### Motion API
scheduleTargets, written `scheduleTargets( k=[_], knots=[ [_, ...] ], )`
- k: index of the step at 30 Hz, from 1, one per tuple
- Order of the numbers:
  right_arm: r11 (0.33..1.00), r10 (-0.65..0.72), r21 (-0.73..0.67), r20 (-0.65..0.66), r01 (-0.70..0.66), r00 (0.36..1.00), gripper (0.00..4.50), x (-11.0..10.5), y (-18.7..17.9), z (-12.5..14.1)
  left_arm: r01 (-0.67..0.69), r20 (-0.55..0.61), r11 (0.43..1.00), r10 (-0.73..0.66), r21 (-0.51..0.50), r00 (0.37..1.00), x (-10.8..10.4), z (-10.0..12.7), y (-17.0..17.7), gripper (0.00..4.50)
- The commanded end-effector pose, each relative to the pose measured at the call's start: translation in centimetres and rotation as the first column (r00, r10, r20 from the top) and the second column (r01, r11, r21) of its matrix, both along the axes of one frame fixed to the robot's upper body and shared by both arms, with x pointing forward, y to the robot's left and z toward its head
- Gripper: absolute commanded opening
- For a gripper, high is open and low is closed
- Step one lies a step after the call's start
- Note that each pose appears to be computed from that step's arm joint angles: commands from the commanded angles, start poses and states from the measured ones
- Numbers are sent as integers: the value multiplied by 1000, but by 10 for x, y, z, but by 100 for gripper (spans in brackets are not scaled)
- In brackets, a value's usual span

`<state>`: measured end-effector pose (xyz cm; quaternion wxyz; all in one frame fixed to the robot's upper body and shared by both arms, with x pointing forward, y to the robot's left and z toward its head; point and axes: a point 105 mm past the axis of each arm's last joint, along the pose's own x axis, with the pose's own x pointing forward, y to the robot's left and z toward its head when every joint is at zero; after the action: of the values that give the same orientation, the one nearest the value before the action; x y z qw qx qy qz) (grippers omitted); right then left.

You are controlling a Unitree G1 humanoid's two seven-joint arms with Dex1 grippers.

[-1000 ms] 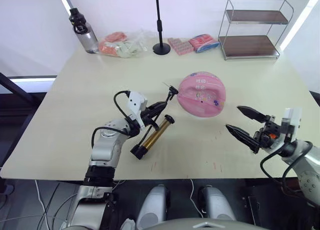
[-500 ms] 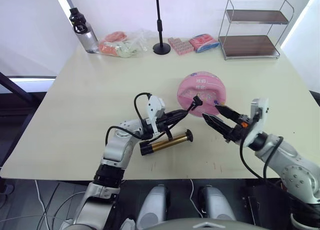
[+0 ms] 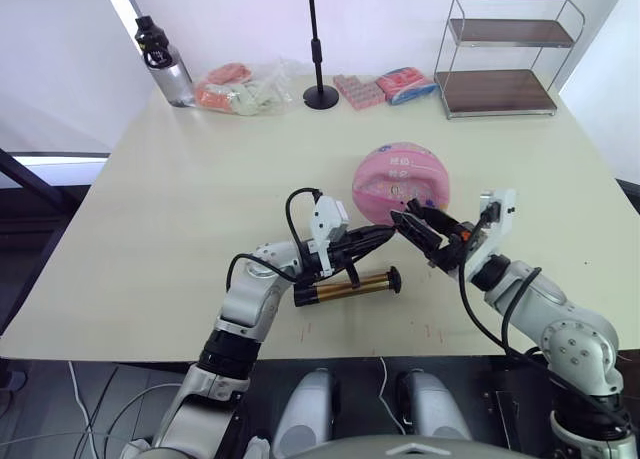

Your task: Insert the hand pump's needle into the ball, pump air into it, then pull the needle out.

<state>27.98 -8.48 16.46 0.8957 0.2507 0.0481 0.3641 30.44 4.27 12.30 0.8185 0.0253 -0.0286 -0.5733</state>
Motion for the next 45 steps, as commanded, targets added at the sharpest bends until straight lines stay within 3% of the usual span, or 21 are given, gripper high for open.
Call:
scheduleTargets(
  k=[1,2,3,4,8,26,32,36,39,45],
  knots=[
    [1000,17,17,35,-17,999,363,-2,2,11,22,62,1000,-21,-18,998,-6,13,-4,0],
    [1000,20,16,35,-21,999,341,-2,3,11,21,61,1000,-20,-19,998,-6,13,-4,0],
    [1000,20,16,33,-20,999,291,-2,3,11,22,61,1000,-21,-18,998,-6,13,-4,0],
    [1000,17,11,29,-18,999,209,-2,3,9,23,61,1000,-21,-18,998,-6,13,-4,0],
    [1000,20,-4,23,-20,1000,33,-3,2,6,20,61,1000,-19,-19,998,-6,13,-4,0],
    [998,-35,-49,26,36,999,32,1,-17,2,36,46,999,-36,-3,998,-5,9,-3,0],
    [994,-44,-98,74,51,996,32,-5,-32,7,38,63,999,-38,2,997,-2,14,-1,191],
    [988,-37,-145,151,59,988,32,-14,-53,10,46,81,999,-47,13,996,1,21,5,364],
    [970,-27,-234,172,68,985,32,-20,-76,5,46,109,998,-50,36,993,8,31,11,444],
    [930,32,-362,250,63,968,32,-29,-104,6,18,162,999,-25,43,987,27,56,15,444]
  ],
)
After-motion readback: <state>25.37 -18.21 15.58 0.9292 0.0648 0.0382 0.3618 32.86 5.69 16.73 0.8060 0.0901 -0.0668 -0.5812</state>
